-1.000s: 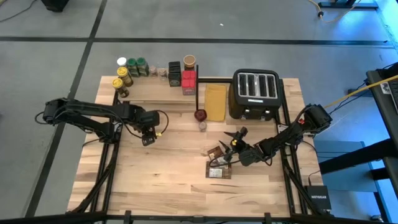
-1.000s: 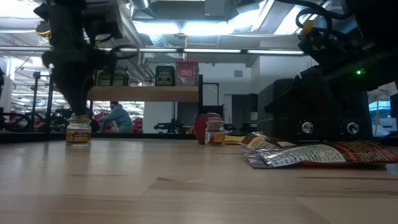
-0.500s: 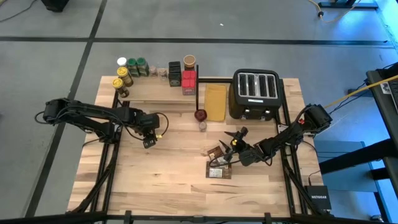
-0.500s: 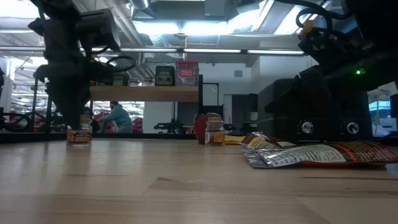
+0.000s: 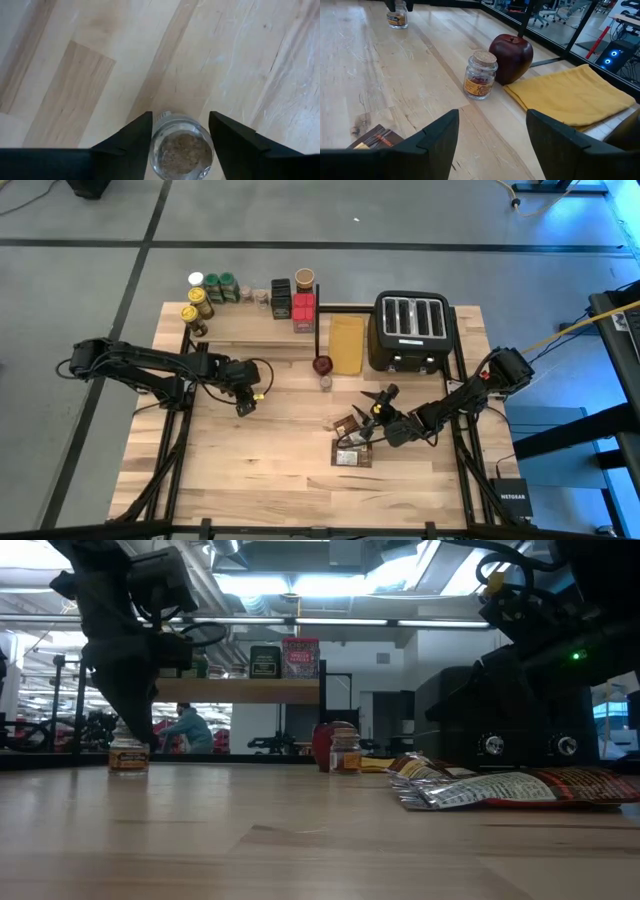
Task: Shelf spices
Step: Put the left brown seasoning bottle aligned with the other brown seasoning bottle on the shelf, then put the brown seasoning bottle aligned with the other brown seasoning bottle on the shelf
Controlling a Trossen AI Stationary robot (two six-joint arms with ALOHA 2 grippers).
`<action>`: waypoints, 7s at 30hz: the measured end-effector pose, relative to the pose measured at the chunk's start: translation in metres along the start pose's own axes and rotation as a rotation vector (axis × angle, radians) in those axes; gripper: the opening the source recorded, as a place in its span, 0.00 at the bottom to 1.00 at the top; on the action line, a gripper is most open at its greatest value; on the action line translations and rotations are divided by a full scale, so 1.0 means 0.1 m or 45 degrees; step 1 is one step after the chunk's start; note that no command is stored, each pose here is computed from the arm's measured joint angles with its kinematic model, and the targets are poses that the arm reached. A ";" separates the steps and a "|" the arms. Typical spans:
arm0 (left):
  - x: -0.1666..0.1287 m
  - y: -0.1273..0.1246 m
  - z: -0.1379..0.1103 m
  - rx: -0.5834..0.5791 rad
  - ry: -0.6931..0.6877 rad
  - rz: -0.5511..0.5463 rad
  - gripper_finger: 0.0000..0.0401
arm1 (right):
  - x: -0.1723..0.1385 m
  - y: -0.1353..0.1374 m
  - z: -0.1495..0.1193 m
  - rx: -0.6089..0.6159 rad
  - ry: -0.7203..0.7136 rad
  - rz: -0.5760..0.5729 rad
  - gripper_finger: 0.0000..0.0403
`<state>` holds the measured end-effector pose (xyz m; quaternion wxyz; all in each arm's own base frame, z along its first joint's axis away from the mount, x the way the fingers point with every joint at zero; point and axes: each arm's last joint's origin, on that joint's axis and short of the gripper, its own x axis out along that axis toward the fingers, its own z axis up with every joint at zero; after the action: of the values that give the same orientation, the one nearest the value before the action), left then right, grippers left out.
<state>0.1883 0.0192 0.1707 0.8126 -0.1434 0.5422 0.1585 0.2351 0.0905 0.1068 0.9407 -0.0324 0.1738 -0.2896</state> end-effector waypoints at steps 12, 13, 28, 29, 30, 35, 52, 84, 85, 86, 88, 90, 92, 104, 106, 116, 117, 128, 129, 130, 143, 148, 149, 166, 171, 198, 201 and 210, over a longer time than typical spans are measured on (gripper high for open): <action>0.00 0.00 0.00 0.001 0.003 0.002 0.19 | 0.00 0.00 0.00 0.000 0.000 0.000 0.59; 0.00 0.00 0.00 0.001 0.004 0.002 0.18 | 0.00 0.00 0.00 0.000 0.000 0.000 0.59; 0.00 0.02 0.06 -0.060 -0.063 -0.001 0.44 | 0.00 0.00 0.00 0.000 0.001 0.000 0.59; 0.00 0.03 0.06 -0.072 -0.066 0.006 0.48 | 0.00 0.00 0.00 0.000 0.001 0.000 0.59; 0.00 0.04 0.06 -0.081 -0.066 0.016 0.51 | 0.00 0.00 0.00 0.000 0.001 0.000 0.59; 0.00 0.08 0.08 -0.071 -0.081 0.025 0.64 | 0.00 0.00 0.00 -0.003 0.002 -0.001 0.59; -0.44 -0.09 -0.07 -0.074 0.106 -0.009 0.67 | 0.00 0.00 0.00 0.010 0.001 0.000 0.59; -0.12 -0.11 -0.32 -0.090 0.120 0.020 0.41 | 0.00 0.00 0.00 0.008 0.002 -0.001 0.59; -0.14 -0.11 -0.31 -0.097 0.114 0.022 0.41 | 0.00 0.00 0.00 0.007 0.002 -0.001 0.59; -0.17 -0.12 -0.28 -0.103 0.100 0.017 0.41 | 0.00 0.00 0.00 0.007 0.002 0.000 0.59; -0.24 -0.15 -0.19 -0.122 0.056 0.002 0.41 | 0.00 0.00 0.00 0.008 0.002 -0.001 0.59; -0.34 -0.17 -0.09 -0.138 0.008 -0.003 0.41 | 0.00 0.00 0.00 0.008 -0.001 -0.009 0.59; -0.49 -0.18 0.05 -0.144 -0.055 -0.003 0.42 | 0.00 0.00 0.00 0.008 -0.004 -0.015 0.59; -1.47 0.19 0.77 -0.173 -0.390 0.376 0.42 | 0.00 -0.01 0.00 0.008 -0.005 -0.019 0.59; -1.51 0.33 0.88 -0.204 -0.386 0.433 0.42 | 0.00 -0.01 0.00 0.008 -0.005 -0.019 0.59; -1.22 1.06 1.24 -0.302 -0.066 0.585 0.42 | 0.00 -0.01 0.00 0.007 -0.004 -0.019 0.59; -1.18 1.11 1.27 -0.296 -0.058 0.585 0.42 | 0.00 -0.01 0.00 0.007 -0.004 -0.019 0.59; -1.08 1.30 1.30 -0.309 -0.010 0.606 0.43 | 0.00 -0.01 -0.02 -0.015 0.008 -0.028 0.59; -1.09 1.30 1.29 -0.312 -0.010 0.606 0.44 | 0.00 -0.01 -0.02 -0.014 0.007 -0.030 0.59; -1.09 1.31 1.29 -0.313 -0.011 0.601 0.45 | 0.00 -0.01 -0.02 -0.014 0.005 -0.035 0.59; -1.09 1.45 1.28 -0.366 -0.023 0.613 0.56 | 0.00 -0.02 -0.02 0.003 0.006 -0.037 0.59; -1.09 1.48 1.28 -0.378 -0.035 0.621 0.56 | 0.00 -0.02 -0.02 0.003 0.006 -0.038 0.59; -1.10 1.49 1.29 -0.378 -0.047 0.621 0.56 | 0.00 -0.02 -0.02 0.003 0.007 -0.038 0.59; -1.52 1.38 1.47 -0.252 -0.298 0.690 0.56 | 0.00 -0.02 -0.02 0.002 0.002 -0.050 0.59; -1.62 1.13 1.59 -0.157 -0.403 0.631 0.56 | 0.00 -0.02 -0.02 0.001 0.002 -0.051 0.59; 0.14 -0.72 1.65 0.532 -0.721 -0.021 0.56 | 0.00 -0.03 -0.01 0.003 -0.022 -0.102 0.59; 0.42 -0.75 1.65 0.553 -0.670 -0.009 0.56 | 0.00 -0.03 -0.01 -0.002 -0.019 -0.101 0.59; 0.69 -0.63 1.66 0.481 -0.600 0.063 0.56 | 0.00 -0.03 -0.03 -0.013 -0.004 -0.090 0.59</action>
<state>0.3784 0.0363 0.1724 0.9242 0.0641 0.3620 0.1034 0.2325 0.0880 0.1049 0.9300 -0.0440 0.1724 -0.3215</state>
